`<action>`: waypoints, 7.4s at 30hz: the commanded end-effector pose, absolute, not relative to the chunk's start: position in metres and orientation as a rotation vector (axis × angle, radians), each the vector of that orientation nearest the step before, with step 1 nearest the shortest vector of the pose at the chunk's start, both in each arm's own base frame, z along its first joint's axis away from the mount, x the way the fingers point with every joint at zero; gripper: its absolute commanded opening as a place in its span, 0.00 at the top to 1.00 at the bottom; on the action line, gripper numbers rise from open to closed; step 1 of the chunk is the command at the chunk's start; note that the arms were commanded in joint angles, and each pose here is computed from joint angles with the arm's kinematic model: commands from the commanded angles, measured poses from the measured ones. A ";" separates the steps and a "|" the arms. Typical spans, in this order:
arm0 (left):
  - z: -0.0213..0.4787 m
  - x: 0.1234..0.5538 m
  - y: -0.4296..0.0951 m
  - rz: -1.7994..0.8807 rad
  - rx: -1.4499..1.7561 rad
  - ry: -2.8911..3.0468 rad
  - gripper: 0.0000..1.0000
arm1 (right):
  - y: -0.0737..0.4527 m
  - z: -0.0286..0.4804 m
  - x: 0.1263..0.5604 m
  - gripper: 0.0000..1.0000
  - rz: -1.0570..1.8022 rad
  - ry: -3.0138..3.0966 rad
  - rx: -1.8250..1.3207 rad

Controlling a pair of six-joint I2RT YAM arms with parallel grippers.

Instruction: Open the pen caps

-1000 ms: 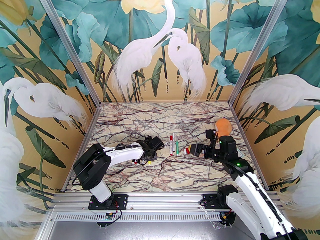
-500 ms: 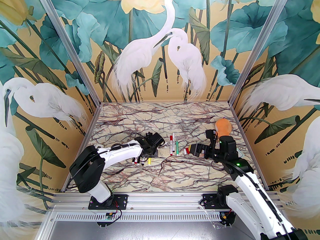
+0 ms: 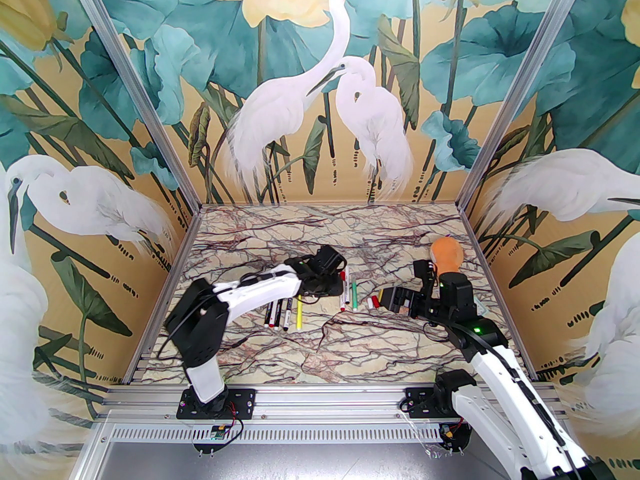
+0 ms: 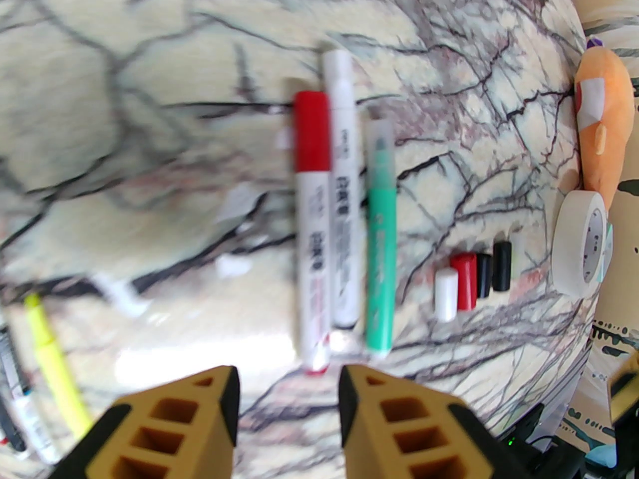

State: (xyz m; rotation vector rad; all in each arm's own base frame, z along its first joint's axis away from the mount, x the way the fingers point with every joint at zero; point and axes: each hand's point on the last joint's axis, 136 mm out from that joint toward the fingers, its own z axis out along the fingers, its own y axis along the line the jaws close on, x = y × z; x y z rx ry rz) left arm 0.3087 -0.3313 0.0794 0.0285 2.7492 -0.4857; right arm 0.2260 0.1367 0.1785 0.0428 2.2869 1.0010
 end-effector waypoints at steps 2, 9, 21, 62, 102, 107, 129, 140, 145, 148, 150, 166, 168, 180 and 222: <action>0.075 0.318 -0.355 -0.543 0.081 2.748 0.62 | 0.137 0.193 0.227 0.01 0.999 2.261 0.046; 0.054 0.328 -0.357 -0.475 0.103 2.777 0.69 | 0.136 0.191 0.226 0.00 0.998 2.265 0.046; 0.038 0.333 -0.358 -0.482 0.122 2.815 0.67 | 0.136 0.187 0.225 0.01 0.993 2.272 0.050; 0.002 0.334 -0.289 0.116 0.402 2.939 0.77 | 0.135 0.181 0.221 0.01 1.010 2.278 0.080; 0.181 0.191 -0.367 -1.468 0.733 2.254 0.83 | 0.228 0.198 0.270 0.35 1.154 2.284 0.115; 0.179 0.192 -0.372 -1.457 0.728 2.253 0.83 | 0.238 0.198 0.269 0.47 1.173 2.290 0.092; 0.168 0.198 -0.375 -1.429 0.700 2.276 0.84 | 0.238 0.193 0.260 0.76 1.170 2.315 0.081; 0.171 0.200 -0.376 -1.425 0.691 2.265 0.84 | 0.238 0.191 0.257 0.73 1.180 2.328 0.078; 0.172 0.201 -0.376 -1.423 0.686 2.265 0.84 | 0.240 0.191 0.257 0.75 1.188 2.330 0.072; 0.172 0.202 -0.377 -1.424 0.682 2.265 0.84 | 0.240 0.191 0.257 0.76 1.194 2.331 0.072; 0.173 0.202 -0.377 -1.427 0.680 2.261 0.84 | 0.241 0.192 0.256 0.76 1.196 2.329 0.069; 0.178 0.199 -0.381 -1.507 0.667 2.219 0.66 | 0.240 0.203 0.257 0.87 1.215 2.289 0.065; 0.181 0.198 -0.382 -1.534 0.662 2.203 0.65 | 0.242 0.208 0.256 0.87 1.239 2.273 0.058; 0.180 0.191 -0.389 -1.560 0.691 2.198 0.74 | 0.248 0.218 0.256 0.87 1.315 2.217 0.059; 0.202 0.153 -0.359 -1.619 0.805 2.174 0.93 | 0.200 0.323 0.275 0.88 1.195 1.771 0.076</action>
